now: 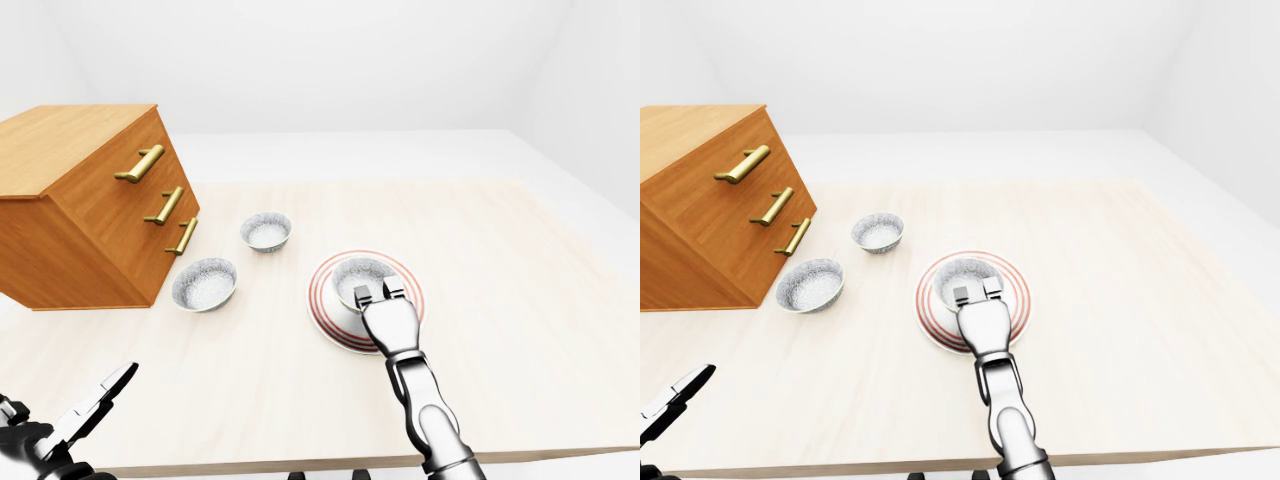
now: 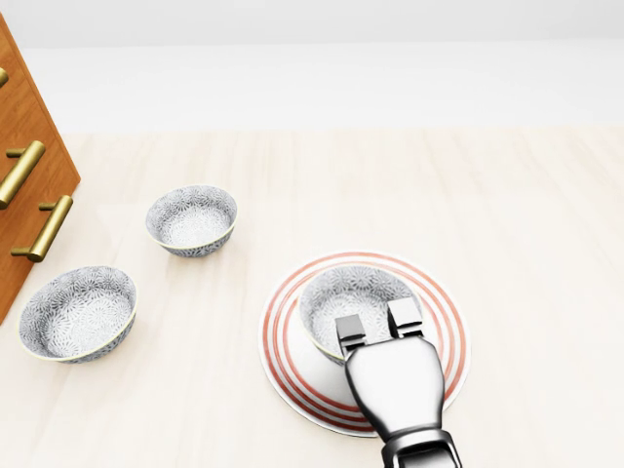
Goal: Put the bowl at the front on the plate.
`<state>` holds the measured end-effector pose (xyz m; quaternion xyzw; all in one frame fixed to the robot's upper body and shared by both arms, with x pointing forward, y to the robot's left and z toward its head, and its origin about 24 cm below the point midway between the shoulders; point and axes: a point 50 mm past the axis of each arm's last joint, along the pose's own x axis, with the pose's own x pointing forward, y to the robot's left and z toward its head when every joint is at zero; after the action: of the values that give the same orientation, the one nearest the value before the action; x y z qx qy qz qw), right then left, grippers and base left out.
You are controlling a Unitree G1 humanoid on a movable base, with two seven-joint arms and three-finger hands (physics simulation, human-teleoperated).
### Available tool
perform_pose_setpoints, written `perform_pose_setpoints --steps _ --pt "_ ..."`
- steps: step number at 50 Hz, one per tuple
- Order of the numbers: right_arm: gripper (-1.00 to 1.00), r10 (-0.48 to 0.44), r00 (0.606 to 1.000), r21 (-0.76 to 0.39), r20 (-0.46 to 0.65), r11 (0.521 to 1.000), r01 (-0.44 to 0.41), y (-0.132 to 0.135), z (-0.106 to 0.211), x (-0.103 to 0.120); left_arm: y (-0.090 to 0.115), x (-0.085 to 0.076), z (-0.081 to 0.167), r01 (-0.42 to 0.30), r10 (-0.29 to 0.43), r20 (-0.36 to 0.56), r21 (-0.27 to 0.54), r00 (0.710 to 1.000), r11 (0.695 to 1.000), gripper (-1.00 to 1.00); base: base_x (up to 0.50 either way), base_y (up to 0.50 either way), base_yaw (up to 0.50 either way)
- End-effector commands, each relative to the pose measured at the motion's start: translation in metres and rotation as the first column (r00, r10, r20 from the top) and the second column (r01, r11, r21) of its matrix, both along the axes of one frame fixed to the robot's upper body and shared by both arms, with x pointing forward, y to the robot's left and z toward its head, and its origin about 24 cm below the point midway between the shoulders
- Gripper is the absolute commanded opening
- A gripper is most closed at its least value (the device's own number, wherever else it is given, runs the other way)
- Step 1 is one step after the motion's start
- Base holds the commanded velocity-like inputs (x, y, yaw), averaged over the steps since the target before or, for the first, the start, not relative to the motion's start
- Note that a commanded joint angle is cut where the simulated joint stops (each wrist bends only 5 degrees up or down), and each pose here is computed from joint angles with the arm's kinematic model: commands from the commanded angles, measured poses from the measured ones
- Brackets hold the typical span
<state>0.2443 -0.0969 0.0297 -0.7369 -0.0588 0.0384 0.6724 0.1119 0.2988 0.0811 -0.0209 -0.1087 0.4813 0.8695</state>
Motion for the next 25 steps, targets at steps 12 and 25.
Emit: perform_pose_setpoints --steps 12,25 --pt "1.00 0.002 1.000 0.010 0.030 1.000 -0.002 -0.001 0.001 0.002 0.000 0.000 0.001 0.001 -0.001 0.001 -0.004 1.000 1.000 1.00 0.00 0.00 0.00" --pt "1.00 -0.039 0.994 -0.153 0.106 0.987 0.055 0.000 0.059 -0.009 0.000 0.000 0.000 0.001 -0.001 -0.004 -0.007 1.000 1.000 1.00 0.00 0.00 0.00"
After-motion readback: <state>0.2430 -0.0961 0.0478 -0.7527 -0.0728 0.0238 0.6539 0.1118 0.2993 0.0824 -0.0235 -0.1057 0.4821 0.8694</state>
